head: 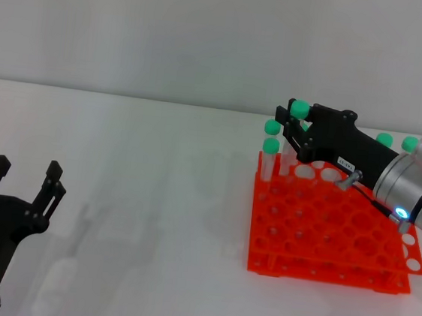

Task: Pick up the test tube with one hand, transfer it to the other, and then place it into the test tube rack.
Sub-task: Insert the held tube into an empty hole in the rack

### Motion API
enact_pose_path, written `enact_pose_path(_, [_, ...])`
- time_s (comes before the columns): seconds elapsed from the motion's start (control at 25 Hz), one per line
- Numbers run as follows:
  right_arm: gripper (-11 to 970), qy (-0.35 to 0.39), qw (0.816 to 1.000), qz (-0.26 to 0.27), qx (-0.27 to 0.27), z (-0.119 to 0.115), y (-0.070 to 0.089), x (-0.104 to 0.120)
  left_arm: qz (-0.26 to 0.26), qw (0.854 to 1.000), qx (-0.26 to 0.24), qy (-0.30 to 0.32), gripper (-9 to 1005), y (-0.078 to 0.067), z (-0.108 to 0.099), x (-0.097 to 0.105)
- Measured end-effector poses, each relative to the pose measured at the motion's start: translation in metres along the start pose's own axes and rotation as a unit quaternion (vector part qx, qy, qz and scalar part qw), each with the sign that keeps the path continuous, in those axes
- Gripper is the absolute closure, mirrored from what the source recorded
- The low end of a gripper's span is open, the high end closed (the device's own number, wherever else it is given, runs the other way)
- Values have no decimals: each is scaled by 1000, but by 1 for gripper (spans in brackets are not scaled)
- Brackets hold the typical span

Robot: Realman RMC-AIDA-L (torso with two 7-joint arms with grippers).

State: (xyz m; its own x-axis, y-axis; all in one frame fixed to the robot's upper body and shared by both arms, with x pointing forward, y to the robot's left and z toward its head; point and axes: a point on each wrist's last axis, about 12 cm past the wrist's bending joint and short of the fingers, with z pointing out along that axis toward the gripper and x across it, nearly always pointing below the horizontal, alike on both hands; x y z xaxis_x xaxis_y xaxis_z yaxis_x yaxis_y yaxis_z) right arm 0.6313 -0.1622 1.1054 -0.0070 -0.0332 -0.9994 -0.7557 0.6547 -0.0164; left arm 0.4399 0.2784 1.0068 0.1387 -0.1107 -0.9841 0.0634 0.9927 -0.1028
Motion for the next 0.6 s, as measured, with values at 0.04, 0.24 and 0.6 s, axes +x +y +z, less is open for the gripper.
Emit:
enact_pose_path(0.04, [697, 1, 1000, -1, 2, 0, -1, 0, 0, 1000, 0, 0, 205, 0, 0, 0])
enact_pose_path(0.24, [690, 8, 1000, -2, 7, -3, -3, 3, 0, 1000, 3, -4, 205, -1, 4, -1])
enact_pose_path(0.6, [677, 17, 1000, 5, 13, -7, -1, 10, 0, 1000, 6, -6, 206, -2, 8, -2])
